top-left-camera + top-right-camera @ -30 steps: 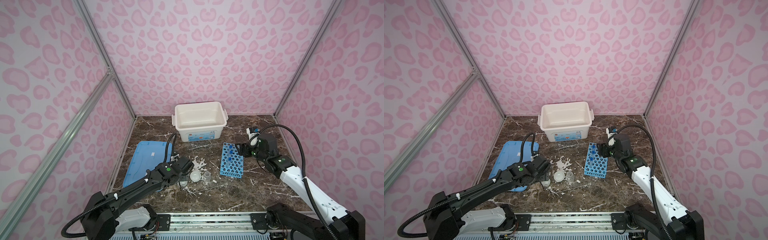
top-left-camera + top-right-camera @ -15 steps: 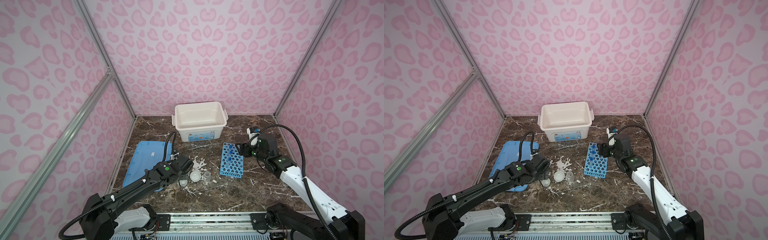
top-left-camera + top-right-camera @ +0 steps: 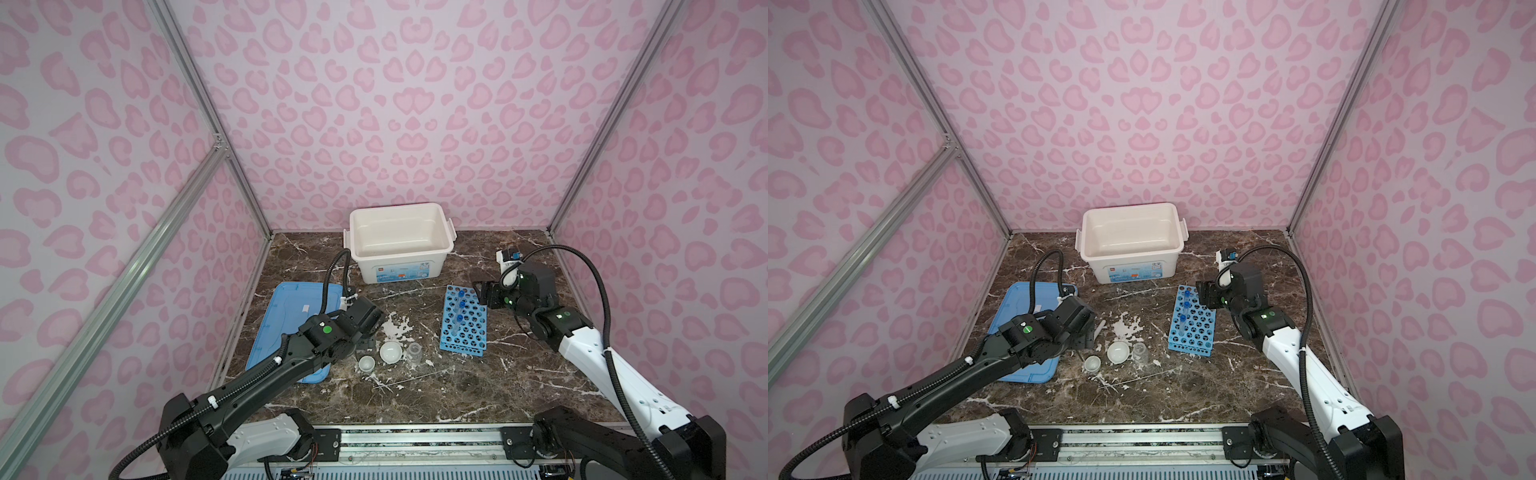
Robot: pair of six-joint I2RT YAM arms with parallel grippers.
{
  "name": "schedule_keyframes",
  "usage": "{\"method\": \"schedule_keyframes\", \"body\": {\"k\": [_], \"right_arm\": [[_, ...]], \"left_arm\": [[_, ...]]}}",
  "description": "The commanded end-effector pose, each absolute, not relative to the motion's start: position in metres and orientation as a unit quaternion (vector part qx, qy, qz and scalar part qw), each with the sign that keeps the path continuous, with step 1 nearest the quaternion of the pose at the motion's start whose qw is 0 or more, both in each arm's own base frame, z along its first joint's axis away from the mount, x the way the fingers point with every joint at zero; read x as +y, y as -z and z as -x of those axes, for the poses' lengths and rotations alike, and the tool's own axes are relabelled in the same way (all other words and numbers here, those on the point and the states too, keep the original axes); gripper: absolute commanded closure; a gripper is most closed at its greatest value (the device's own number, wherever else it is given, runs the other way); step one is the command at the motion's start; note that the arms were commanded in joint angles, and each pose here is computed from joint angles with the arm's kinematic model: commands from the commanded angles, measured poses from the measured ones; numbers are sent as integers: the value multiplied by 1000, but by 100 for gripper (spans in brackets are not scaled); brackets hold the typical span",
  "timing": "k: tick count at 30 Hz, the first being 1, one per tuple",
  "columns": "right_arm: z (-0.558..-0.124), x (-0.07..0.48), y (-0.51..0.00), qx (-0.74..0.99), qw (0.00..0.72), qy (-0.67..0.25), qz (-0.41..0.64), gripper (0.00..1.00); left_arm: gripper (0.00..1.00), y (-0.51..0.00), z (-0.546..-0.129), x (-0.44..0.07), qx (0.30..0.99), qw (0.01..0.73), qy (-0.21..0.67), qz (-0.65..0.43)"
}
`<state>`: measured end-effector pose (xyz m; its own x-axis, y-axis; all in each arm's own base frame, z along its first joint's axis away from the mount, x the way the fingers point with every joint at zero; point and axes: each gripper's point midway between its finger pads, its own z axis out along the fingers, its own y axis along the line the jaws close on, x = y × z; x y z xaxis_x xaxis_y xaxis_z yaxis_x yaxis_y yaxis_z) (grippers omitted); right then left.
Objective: Organize the chemistry lab equipment
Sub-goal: 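Lift the tweezers toward the white bin with the left gripper while the right arm withdraws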
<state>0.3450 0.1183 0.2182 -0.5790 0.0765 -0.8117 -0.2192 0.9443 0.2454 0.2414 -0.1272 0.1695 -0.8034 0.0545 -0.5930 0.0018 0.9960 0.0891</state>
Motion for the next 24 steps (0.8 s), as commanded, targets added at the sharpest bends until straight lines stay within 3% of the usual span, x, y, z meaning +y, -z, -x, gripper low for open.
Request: {"method": "schedule_keyframes", "body": {"k": [1,24], "right_arm": [[-357,118,-225,865,472,-166,37,24],[-437,128,-245,845,493,-202,30,25]], "left_arm": [[16,-189,-250,-123,940,335,-61,-35],[17,-319,-369,-134,887,455,-15,-72]]}}
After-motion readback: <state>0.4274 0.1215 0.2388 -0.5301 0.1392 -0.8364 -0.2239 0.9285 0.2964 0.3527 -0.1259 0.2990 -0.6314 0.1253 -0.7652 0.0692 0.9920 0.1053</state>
